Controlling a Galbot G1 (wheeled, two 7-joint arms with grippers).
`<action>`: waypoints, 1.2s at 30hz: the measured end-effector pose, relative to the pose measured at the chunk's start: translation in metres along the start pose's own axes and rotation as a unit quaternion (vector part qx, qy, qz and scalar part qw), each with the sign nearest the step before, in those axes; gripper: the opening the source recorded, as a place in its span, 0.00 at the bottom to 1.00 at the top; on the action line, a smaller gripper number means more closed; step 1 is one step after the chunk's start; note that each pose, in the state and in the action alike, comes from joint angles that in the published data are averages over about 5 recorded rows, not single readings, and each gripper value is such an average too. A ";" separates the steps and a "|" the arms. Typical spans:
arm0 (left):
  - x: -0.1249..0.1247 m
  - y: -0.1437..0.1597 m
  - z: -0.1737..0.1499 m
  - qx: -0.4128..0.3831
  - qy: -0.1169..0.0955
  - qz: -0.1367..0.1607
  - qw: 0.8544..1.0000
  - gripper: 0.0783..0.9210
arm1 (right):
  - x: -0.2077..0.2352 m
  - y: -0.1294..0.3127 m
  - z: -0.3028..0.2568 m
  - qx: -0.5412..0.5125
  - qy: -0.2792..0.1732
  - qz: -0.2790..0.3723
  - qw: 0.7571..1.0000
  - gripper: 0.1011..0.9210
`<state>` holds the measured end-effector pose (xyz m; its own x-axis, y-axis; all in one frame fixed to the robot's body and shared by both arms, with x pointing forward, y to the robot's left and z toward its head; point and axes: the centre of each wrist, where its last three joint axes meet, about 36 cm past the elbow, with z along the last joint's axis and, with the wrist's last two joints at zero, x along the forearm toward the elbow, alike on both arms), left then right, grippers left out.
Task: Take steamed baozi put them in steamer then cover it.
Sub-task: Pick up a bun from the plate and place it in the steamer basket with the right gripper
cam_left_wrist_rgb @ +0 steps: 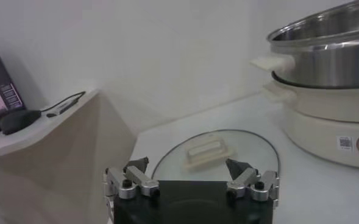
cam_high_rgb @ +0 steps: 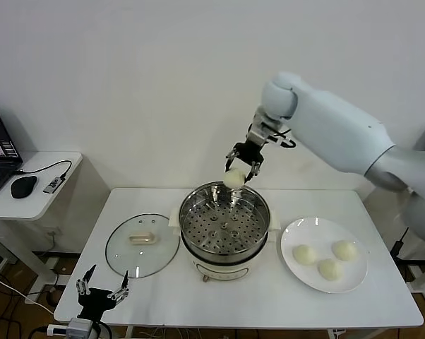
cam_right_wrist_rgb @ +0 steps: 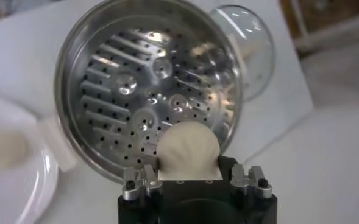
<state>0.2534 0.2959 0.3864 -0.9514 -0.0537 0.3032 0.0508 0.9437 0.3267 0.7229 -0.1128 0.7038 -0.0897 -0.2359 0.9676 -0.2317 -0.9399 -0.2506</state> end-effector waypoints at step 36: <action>-0.006 -0.005 0.009 0.002 0.011 0.011 1.000 0.88 | -0.107 -0.014 -0.014 0.081 0.036 -0.025 0.996 0.61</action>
<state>0.2558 0.2940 0.3748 -0.9432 -0.0394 0.3298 0.0711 0.9459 0.3165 0.7222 -0.0710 0.6037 -0.1532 -0.1740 0.9728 -0.0789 -0.9791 -0.1876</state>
